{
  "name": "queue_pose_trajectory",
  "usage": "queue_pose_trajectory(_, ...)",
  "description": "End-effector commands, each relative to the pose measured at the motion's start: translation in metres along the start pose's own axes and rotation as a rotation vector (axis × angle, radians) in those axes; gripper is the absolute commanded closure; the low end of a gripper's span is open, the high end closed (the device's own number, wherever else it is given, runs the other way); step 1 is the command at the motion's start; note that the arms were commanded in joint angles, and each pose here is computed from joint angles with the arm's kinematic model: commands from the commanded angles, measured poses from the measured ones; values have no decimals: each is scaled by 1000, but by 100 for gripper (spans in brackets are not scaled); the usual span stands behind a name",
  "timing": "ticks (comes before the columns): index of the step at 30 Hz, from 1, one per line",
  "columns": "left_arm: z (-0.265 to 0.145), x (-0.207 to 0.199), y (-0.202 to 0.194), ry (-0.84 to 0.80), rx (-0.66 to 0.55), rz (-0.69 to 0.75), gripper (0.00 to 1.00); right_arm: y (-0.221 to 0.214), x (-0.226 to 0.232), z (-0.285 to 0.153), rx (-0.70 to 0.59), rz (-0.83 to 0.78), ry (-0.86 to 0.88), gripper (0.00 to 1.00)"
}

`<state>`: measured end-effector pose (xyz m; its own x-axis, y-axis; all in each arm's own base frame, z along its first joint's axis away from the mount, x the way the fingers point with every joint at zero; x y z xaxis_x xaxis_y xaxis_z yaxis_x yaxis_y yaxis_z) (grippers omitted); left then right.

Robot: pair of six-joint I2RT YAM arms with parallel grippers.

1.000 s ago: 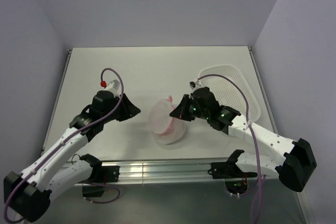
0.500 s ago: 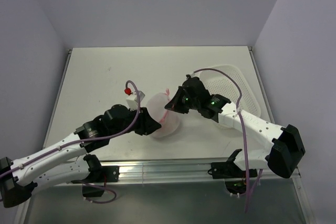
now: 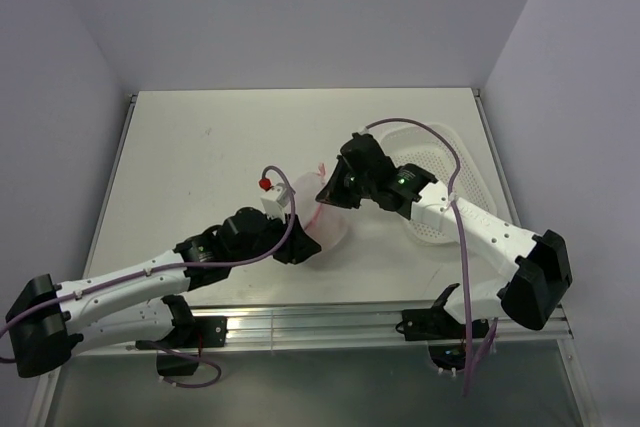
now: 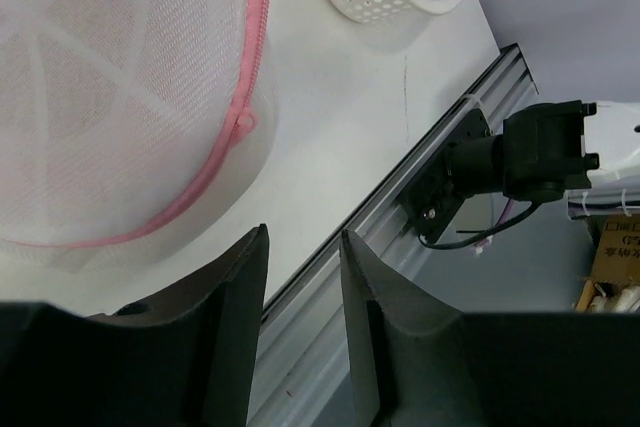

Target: Place the bra in the laundry bag and zip it closed

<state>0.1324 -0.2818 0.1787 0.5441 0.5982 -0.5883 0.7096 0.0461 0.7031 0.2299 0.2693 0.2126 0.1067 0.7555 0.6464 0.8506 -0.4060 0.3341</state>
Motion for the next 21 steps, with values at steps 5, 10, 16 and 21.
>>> queue_pose_trajectory(5, 10, -18, 22, -93, -108, 35, 57, 13, 8, -14, -36, -31, -30, 100)
queue_pose_trajectory(10, 18, -12, 26, -81, -129, 39, 49, 10, 5, -14, -24, -32, -42, 100)
queue_pose_trajectory(16, 23, -4, 28, -107, -132, 20, 44, 11, 5, -19, -24, -38, -51, 100)
queue_pose_trajectory(21, 21, -3, 32, -118, -127, 19, 44, 12, 8, -20, -23, -40, -54, 100)
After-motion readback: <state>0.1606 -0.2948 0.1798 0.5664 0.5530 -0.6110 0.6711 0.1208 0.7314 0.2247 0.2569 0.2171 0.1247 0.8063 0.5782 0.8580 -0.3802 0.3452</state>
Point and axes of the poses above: each gripper's point midway between its finger pads, its own z axis out along the fingers, its own x axis along the line the jaws close on, y = z × x, the point moved 3 cm from there along -z, back along the fingers, and after that the axes turned 3 degrees about z, right-handed, at the moved point
